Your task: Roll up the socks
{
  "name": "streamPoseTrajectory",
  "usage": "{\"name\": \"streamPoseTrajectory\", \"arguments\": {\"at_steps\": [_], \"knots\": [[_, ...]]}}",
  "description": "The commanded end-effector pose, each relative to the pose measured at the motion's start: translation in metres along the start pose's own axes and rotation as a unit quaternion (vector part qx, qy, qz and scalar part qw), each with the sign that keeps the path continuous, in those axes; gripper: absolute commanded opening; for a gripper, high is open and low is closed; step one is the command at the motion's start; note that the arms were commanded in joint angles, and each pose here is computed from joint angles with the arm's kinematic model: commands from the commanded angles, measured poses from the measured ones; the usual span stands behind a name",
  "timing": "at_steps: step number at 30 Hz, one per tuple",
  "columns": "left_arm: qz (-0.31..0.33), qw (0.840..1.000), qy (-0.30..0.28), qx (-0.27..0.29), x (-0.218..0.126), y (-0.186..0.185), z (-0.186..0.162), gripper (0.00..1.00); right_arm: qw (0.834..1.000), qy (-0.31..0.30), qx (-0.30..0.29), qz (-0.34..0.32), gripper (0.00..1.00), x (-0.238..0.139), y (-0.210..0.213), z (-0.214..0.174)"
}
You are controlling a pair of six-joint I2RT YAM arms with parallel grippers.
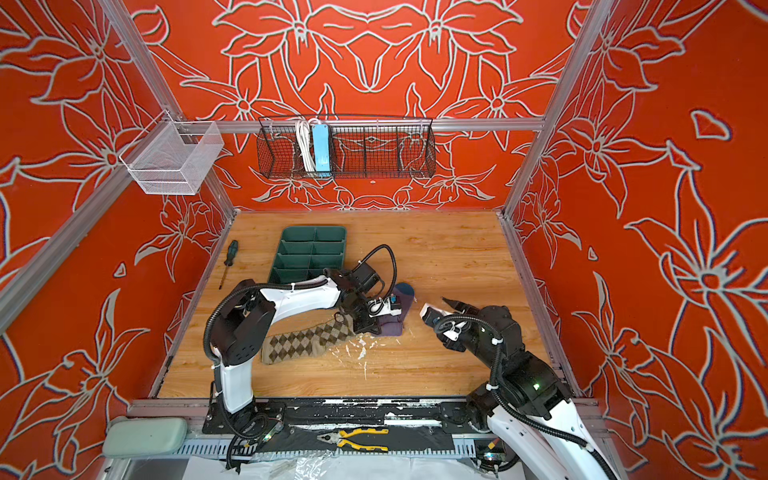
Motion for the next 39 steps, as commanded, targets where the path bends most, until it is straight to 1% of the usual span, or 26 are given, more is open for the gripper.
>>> {"name": "streamPoseTrajectory", "arguments": {"at_steps": [1, 2, 4, 6, 8, 14, 17, 22, 25, 27, 28, 30, 32, 35, 39], "knots": [[-0.063, 0.994, 0.032, -0.085, 0.003, 0.002, -0.012, 0.00, 0.988, 0.051, -0.053, 0.133, 0.53, 0.016, 0.032, -0.020], [-0.065, 0.993, 0.031, -0.093, 0.002, 0.005, -0.011, 0.00, 0.986, 0.057, -0.060, 0.142, 0.53, 0.023, 0.036, -0.019], [-0.062, 0.992, 0.033, -0.106, 0.004, 0.009, -0.010, 0.00, 0.984, 0.064, -0.088, 0.141, 0.53, 0.038, 0.044, -0.016], [-0.064, 0.992, 0.031, -0.107, 0.004, 0.010, -0.007, 0.00, 0.980, 0.063, -0.141, 0.129, 0.54, 0.057, 0.057, -0.012], [-0.067, 0.991, 0.030, -0.108, 0.004, 0.011, -0.006, 0.00, 0.977, 0.057, -0.169, 0.118, 0.54, 0.077, 0.067, -0.008], [-0.072, 0.991, 0.037, -0.110, 0.005, 0.013, -0.003, 0.00, 0.976, 0.051, -0.187, 0.100, 0.54, 0.133, 0.084, 0.002], [-0.073, 0.991, 0.040, -0.109, 0.005, 0.014, -0.003, 0.00, 0.973, 0.068, -0.193, 0.105, 0.54, 0.155, 0.090, 0.002], [-0.073, 0.991, 0.036, -0.109, 0.003, 0.014, 0.000, 0.00, 0.964, 0.109, -0.207, 0.124, 0.49, 0.180, 0.102, -0.006], [-0.073, 0.991, 0.033, -0.108, 0.002, 0.013, 0.001, 0.00, 0.960, 0.139, -0.208, 0.124, 0.42, 0.189, 0.106, -0.014], [-0.074, 0.991, 0.031, -0.106, 0.000, 0.012, 0.001, 0.00, 0.958, 0.160, -0.204, 0.127, 0.34, 0.193, 0.108, -0.018], [-0.073, 0.991, 0.030, -0.104, -0.001, 0.012, 0.002, 0.01, 0.956, 0.167, -0.201, 0.131, 0.29, 0.194, 0.109, -0.019], [-0.071, 0.992, 0.028, -0.101, -0.003, 0.011, 0.002, 0.03, 0.954, 0.181, -0.193, 0.141, 0.12, 0.194, 0.111, -0.022], [-0.063, 0.993, 0.021, -0.097, -0.008, 0.010, 0.004, 0.06, 0.952, 0.191, -0.186, 0.151, 0.01, 0.192, 0.113, -0.025], [-0.035, 0.995, -0.003, -0.089, -0.019, 0.006, 0.008, 0.14, 0.949, 0.200, -0.176, 0.167, 0.00, 0.189, 0.115, -0.027], [0.020, 0.996, -0.049, -0.075, -0.043, -0.001, 0.010, 0.27, 0.946, 0.209, -0.155, 0.194, 0.00, 0.183, 0.117, -0.030]]}}
Point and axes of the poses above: each gripper's point midway between its finger pads, its own x axis out along the fingers, its own y axis along the line the jaws close on, z = x × y, the point moved 9 cm from there along -x, back along the fingers, and after that the axes turned 3 degrees about x, right-handed, at the moved point
